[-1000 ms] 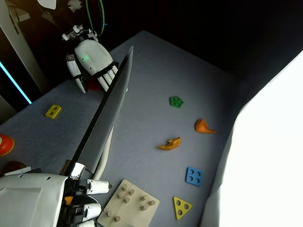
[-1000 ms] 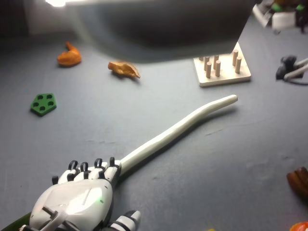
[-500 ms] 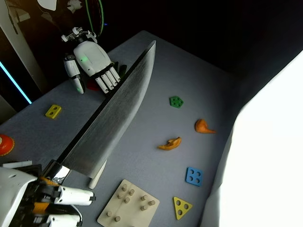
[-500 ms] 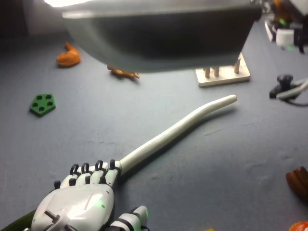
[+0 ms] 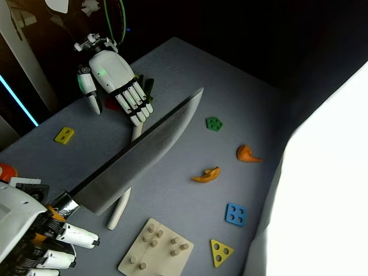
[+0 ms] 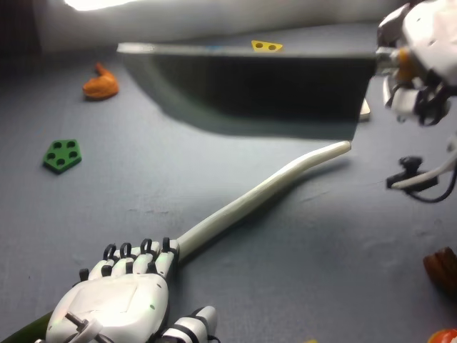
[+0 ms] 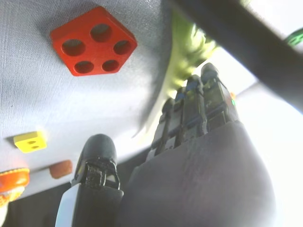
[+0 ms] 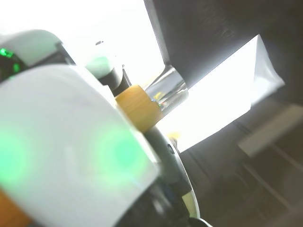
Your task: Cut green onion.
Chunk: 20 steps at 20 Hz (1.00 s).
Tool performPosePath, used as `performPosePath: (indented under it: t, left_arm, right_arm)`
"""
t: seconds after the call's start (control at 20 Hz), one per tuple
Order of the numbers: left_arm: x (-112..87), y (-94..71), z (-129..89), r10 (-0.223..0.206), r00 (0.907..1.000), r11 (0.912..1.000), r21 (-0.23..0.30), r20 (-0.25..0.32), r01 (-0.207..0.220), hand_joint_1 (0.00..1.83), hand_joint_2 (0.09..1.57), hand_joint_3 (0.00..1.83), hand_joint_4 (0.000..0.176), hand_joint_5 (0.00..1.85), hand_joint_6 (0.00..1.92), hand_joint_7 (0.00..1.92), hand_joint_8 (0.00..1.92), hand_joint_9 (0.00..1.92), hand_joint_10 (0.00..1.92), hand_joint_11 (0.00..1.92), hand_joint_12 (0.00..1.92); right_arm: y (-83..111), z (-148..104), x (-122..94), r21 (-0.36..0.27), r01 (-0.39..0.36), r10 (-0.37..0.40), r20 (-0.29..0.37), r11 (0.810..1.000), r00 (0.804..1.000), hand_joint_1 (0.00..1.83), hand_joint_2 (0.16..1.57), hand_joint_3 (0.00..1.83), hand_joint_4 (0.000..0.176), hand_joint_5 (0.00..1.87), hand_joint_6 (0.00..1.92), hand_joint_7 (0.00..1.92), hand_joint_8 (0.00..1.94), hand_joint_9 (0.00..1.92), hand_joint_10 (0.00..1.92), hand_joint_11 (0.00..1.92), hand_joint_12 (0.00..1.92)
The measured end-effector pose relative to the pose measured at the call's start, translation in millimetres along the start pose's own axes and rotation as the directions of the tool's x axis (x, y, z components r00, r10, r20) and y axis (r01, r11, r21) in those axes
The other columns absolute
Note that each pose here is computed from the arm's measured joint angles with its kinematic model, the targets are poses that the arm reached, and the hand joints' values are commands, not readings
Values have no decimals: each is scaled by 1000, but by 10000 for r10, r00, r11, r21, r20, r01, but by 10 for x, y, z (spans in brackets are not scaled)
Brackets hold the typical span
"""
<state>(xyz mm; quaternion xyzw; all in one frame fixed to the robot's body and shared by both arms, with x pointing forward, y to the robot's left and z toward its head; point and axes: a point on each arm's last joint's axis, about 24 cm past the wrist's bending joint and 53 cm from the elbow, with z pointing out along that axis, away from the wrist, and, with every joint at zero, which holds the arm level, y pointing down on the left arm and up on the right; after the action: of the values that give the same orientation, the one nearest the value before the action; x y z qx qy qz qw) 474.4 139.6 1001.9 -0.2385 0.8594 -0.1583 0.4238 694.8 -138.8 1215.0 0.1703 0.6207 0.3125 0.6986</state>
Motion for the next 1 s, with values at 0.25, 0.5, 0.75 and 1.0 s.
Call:
performPosePath:
  t: [0.25,0.5,0.75,1.0]
  left_arm:
    - [15,-8,1,0,10000,10000,21,-21,0,34,1434,2,0,6,0,4,0,0,0,0,0]
    - [26,-1,0,-12,10000,10000,-12,-56,12,12,1436,2,0,14,3,9,1,1,0,0,0]
    - [21,-1,9,-11,10000,10000,-6,-46,11,28,1436,0,0,3,1,0,0,0,0,0,0]
    - [21,-10,10,-24,10000,10000,13,-53,24,81,1426,0,0,16,4,12,3,0,0,0,0]
  right_arm:
    - [130,-84,352,-201,276,-288,-635,9994,9976,1533,751,887,176,1445,1921,1619,1941,1659,1921,1710,1921]
    - [150,-130,506,-65,269,-273,-691,9996,9972,1481,874,696,176,1381,1921,1586,1941,1662,1921,1733,1921]
    - [50,-121,528,99,414,-407,-610,9991,9973,1485,862,676,176,1327,1921,1583,1941,1655,1921,1709,1921]
    - [-2,-154,512,91,679,-675,-450,9976,9967,1502,832,730,176,1367,1921,1586,1941,1652,1921,1720,1921]
